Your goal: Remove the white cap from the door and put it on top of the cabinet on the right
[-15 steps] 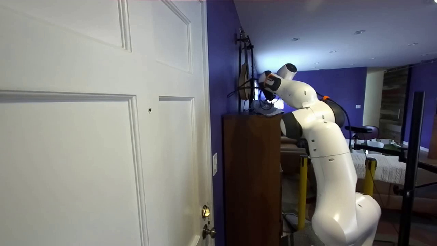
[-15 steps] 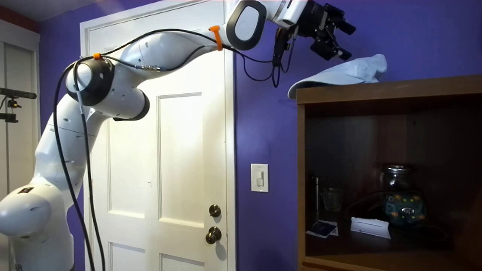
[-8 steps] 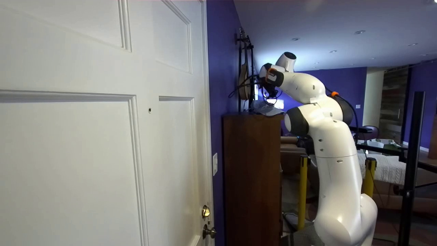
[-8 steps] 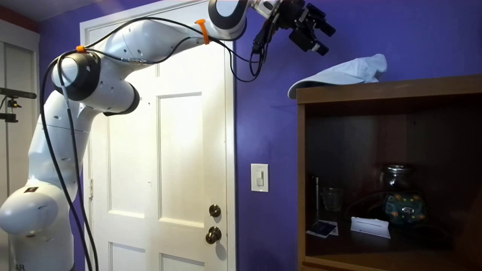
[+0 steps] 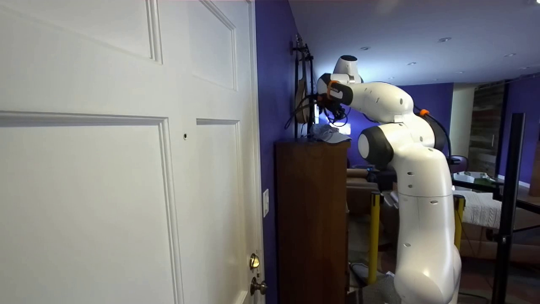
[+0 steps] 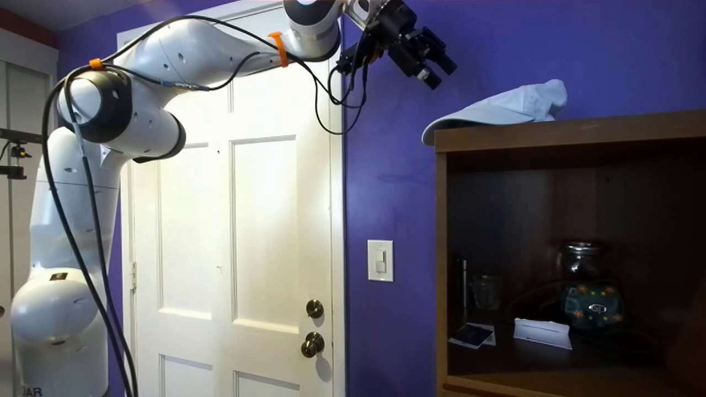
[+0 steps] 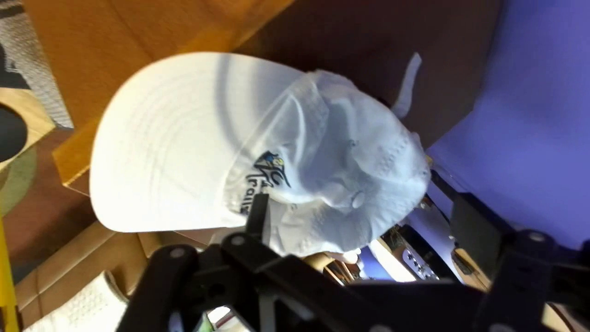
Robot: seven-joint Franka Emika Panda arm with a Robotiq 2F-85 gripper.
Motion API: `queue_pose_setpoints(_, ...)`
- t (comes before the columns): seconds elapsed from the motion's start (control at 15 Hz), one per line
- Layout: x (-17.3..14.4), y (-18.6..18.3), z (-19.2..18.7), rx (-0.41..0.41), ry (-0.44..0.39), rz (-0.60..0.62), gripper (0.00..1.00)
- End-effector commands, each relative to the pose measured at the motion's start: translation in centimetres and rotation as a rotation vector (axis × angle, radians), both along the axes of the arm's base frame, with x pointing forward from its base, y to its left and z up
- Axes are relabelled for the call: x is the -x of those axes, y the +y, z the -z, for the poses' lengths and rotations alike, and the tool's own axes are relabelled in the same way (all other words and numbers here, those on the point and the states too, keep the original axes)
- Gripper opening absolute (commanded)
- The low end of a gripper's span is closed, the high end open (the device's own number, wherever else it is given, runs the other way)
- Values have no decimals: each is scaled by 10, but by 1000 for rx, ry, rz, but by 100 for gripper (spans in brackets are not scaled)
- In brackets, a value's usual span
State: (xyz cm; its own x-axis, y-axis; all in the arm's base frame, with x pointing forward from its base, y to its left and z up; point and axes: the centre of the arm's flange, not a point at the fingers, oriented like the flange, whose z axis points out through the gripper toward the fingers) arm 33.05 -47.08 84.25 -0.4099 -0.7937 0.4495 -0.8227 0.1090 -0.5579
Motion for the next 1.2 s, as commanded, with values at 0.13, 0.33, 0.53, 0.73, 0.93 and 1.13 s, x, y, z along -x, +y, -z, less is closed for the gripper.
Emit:
queue_pose_setpoints(0.13, 16, 56, 20, -55, 146, -102, 100)
queue_pose_setpoints(0.33, 18, 76, 26, -62, 194, -181, 100)
queue_pose_setpoints(0.53, 22, 97, 29, -40, 226, -256, 100)
queue_pose_setpoints(0.73, 27, 118, 31, 13, 252, -291, 100)
queue_pose_setpoints(0.93, 29, 140, 33, 51, 272, -329, 100)
queue_pose_setpoints(1.13, 31, 160, 38, 84, 280, -366, 100)
